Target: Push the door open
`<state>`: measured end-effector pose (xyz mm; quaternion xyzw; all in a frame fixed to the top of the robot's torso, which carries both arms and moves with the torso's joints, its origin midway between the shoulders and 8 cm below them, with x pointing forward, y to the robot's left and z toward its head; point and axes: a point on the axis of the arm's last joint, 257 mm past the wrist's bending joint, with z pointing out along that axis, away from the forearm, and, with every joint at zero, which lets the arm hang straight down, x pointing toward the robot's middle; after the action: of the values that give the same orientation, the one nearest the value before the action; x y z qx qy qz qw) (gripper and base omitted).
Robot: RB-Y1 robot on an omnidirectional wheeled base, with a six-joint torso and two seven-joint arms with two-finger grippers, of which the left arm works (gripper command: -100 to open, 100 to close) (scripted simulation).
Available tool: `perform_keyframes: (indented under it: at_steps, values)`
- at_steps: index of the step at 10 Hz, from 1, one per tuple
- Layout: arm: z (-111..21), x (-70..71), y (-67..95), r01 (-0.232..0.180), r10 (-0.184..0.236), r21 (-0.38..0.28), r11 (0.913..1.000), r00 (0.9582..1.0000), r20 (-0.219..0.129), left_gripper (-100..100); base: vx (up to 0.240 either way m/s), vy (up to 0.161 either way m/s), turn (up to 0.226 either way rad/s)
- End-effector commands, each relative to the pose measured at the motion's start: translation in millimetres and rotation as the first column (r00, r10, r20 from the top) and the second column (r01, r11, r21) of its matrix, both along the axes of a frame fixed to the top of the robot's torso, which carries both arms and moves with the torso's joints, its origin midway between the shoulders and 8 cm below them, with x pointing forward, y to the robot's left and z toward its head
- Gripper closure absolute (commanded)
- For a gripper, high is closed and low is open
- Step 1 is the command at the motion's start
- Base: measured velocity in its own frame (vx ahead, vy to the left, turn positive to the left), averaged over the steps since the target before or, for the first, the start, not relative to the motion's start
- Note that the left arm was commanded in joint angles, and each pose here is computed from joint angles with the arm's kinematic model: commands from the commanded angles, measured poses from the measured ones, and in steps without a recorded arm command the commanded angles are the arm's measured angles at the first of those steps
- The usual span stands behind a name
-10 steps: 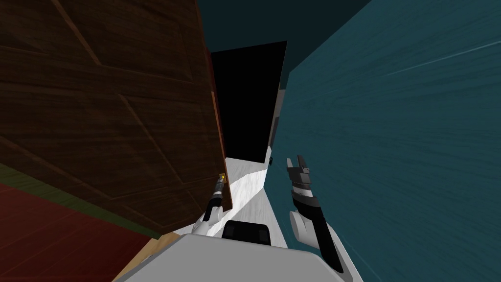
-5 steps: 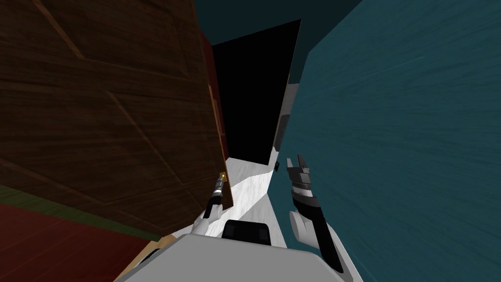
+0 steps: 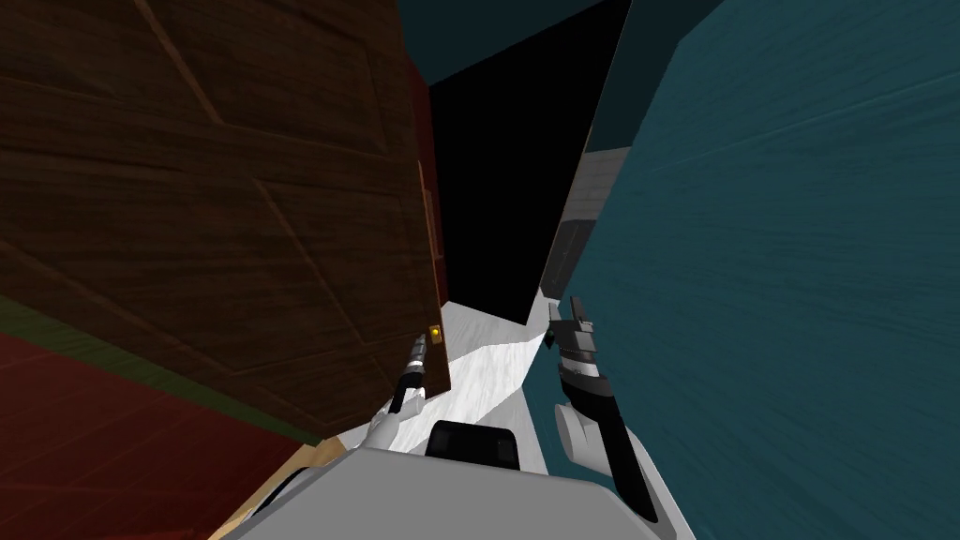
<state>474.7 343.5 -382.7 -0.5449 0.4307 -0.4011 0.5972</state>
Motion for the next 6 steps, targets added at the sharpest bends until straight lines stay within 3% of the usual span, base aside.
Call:
perform_keyframes:
  at_steps: [1, 3, 6]
  values:
    - [-0.7, 0.8, -2.0, 0.0, 0.0, 0.004, 1.0, 1.0, -0.003, -100, -0.152, -0.082, 0.073]
    - [-1.7, 3.2, -13.0, 0.002, -0.002, -0.008, 1.0, 1.0, -0.005, -100, -0.169, -0.041, 0.058]
    - [-6.3, 6.3, -46.3, 0.012, -0.012, -0.055, 0.9984, 0.9999, -0.008, -100, -0.193, -0.077, 0.089]
